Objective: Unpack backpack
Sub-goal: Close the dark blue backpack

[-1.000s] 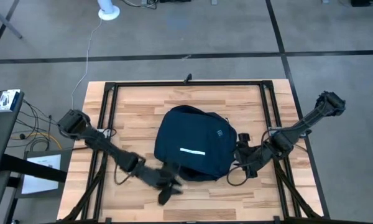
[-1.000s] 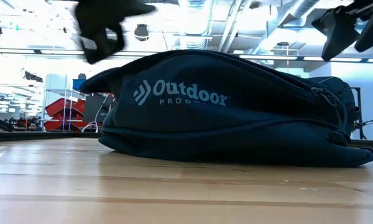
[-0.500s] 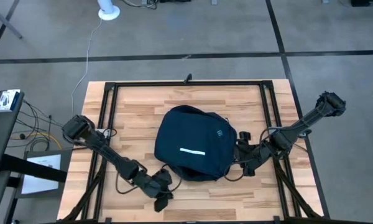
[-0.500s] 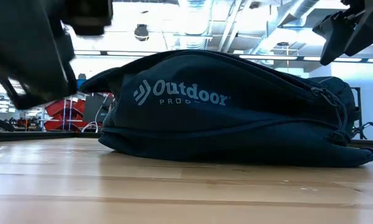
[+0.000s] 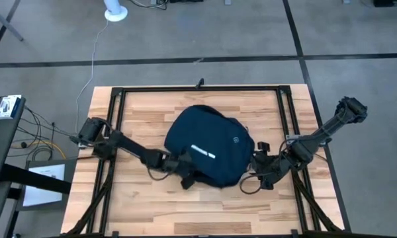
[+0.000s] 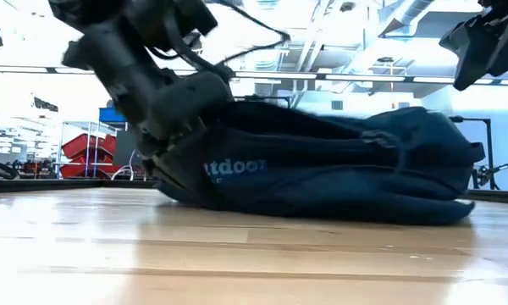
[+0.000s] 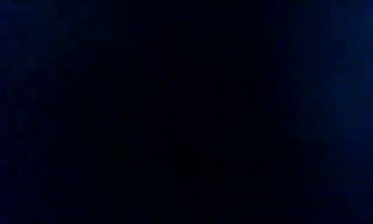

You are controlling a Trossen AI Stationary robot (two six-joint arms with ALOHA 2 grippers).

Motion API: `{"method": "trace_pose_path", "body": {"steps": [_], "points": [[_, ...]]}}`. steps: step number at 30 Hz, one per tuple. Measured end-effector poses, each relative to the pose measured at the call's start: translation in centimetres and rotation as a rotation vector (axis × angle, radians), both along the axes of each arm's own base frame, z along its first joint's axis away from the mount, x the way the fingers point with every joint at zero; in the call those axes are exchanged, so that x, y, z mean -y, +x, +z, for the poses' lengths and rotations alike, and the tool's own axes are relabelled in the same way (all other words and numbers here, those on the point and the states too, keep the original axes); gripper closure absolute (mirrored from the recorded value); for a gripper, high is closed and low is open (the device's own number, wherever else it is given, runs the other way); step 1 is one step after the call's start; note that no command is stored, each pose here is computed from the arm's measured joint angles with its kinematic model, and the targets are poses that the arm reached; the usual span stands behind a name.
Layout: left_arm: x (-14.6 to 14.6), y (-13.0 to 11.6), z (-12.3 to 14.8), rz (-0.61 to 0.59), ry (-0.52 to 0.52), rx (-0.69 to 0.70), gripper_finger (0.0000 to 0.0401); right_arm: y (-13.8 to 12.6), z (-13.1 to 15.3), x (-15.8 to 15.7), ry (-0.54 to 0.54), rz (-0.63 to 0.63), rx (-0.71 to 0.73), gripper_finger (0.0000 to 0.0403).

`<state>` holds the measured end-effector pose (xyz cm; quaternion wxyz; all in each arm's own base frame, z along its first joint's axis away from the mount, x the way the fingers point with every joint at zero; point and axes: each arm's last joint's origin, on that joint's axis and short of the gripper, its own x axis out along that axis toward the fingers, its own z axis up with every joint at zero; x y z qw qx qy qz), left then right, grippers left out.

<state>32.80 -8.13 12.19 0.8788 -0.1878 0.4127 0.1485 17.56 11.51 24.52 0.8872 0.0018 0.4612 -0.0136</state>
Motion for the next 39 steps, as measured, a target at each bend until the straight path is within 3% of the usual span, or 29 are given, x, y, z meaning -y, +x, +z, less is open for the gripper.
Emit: {"method": "trace_pose_path", "body": {"steps": [5, 9, 13, 17, 22, 28, 34, 39], "points": [[-3.5, -0.1, 0.8, 0.053, 0.054, -0.045, 0.0401, -0.2, 0.0, -0.4, 0.006, 0.014, 0.001, 0.02], [-4.5, -1.5, 4.0, 0.143, 0.059, -0.028, 0.0401, -0.3, 0.0, -0.5, 0.034, -0.018, 0.005, 0.02], [-3.9, -3.8, 8.1, 0.214, 0.051, 0.052, 0.0401, -0.2, 0.1, -0.5, 0.07, -0.062, 0.011, 0.02], [-1.9, -5.9, 12.1, 0.145, -0.01, 0.207, 0.0401, -0.2, 0.1, -0.5, 0.081, -0.076, 0.013, 0.0194], [0.7, -6.8, 14.5, 0.139, -0.103, 0.401, 0.0382, -0.2, 0.0, -0.2, 0.067, -0.088, -0.003, 0.0164], [3.7, -5.0, 14.4, 0.052, -0.164, 0.562, 0.0306, 0.0, -0.1, 0.1, 0.022, -0.047, -0.009, 0.0138], [5.3, -2.3, 13.0, -0.026, -0.096, 0.625, 0.0238, 0.3, 0.1, 0.0, -0.003, 0.014, 0.019, 0.0137], [6.0, -0.7, 11.4, -0.069, -0.028, 0.61, 0.0219, 0.7, 0.7, -0.9, 0.059, 0.041, 0.109, 0.0137]]}}
